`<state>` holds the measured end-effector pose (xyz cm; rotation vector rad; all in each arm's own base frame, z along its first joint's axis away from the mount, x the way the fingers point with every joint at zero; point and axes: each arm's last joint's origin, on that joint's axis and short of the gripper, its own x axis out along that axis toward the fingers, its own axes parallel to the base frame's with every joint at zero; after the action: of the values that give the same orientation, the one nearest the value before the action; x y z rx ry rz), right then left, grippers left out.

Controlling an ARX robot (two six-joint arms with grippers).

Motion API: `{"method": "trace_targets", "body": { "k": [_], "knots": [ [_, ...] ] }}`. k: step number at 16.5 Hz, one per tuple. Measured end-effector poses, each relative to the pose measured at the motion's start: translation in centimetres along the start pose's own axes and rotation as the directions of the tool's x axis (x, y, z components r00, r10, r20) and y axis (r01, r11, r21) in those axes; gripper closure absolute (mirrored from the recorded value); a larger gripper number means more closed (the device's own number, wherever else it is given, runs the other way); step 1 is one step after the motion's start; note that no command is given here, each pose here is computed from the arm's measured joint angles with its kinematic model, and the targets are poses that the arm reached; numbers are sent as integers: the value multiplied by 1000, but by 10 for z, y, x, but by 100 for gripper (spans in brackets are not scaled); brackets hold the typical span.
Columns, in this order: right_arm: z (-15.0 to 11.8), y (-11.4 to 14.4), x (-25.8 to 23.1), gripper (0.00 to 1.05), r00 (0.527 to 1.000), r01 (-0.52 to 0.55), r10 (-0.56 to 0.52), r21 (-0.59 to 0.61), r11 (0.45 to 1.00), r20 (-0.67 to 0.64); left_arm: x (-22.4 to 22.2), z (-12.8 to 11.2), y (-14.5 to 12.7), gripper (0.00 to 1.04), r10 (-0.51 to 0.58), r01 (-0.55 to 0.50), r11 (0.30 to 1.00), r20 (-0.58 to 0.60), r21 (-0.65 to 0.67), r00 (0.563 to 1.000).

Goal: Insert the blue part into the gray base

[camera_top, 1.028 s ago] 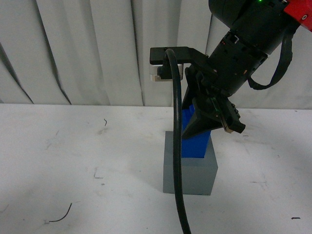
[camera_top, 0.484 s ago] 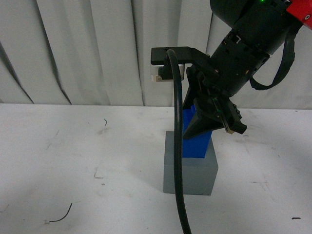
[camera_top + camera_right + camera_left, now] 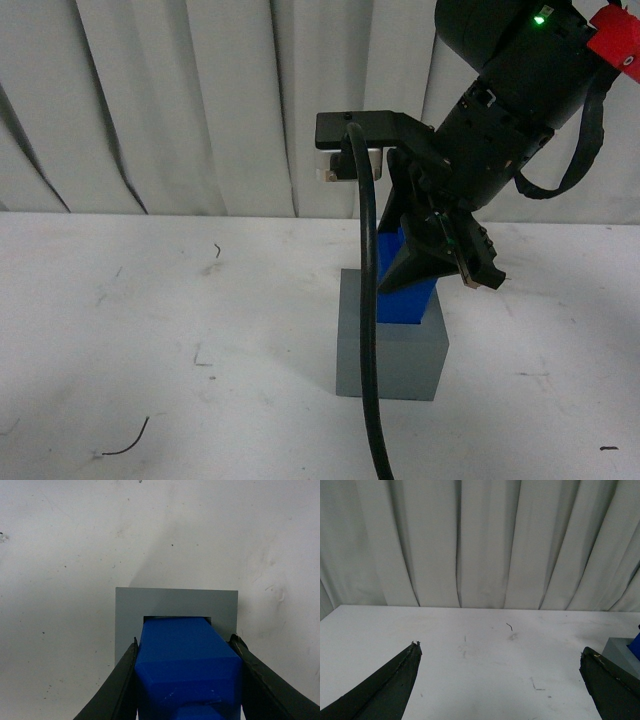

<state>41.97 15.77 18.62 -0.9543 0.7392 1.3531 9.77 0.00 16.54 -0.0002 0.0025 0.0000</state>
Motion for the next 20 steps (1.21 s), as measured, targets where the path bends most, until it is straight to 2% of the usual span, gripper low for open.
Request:
{"method": "trace_targets", "body": {
  "k": [2,6,7,8,11,12,13,15,20],
  "knots": [
    [0,0,0,56,1000,5,-5,0,1000,-1,0,0,0,7,0,0,1000,0,0,1000],
    [-7,-3,-1,9,999,24,-24,12,1000,-21,0,0,0,7,0,0,1000,0,0,1000],
    [-6,-2,-1,5,1000,19,-19,17,1000,-13,0,0,0,7,0,0,1000,0,0,1000],
    [-6,-3,-1,7,1000,26,-26,13,1000,-2,0,0,0,7,0,0,1000,0,0,1000],
    [-4,-4,-2,6,999,18,-20,28,999,44,0,0,0,7,0,0,1000,0,0,1000],
    [0,-2,-11,6,997,20,-22,28,999,74,0,0,0,7,0,0,1000,0,0,1000],
    [8,-1,-33,6,988,67,-70,24,997,140,0,0,0,7,0,0,1000,0,0,1000],
    [0,3,-74,6,921,204,-215,67,977,326,0,0,0,7,0,0,1000,0,0,1000],
    [-13,25,-120,6,776,391,-400,126,912,488,0,0,0,7,0,0,1000,0,0,1000]
  ]
}}
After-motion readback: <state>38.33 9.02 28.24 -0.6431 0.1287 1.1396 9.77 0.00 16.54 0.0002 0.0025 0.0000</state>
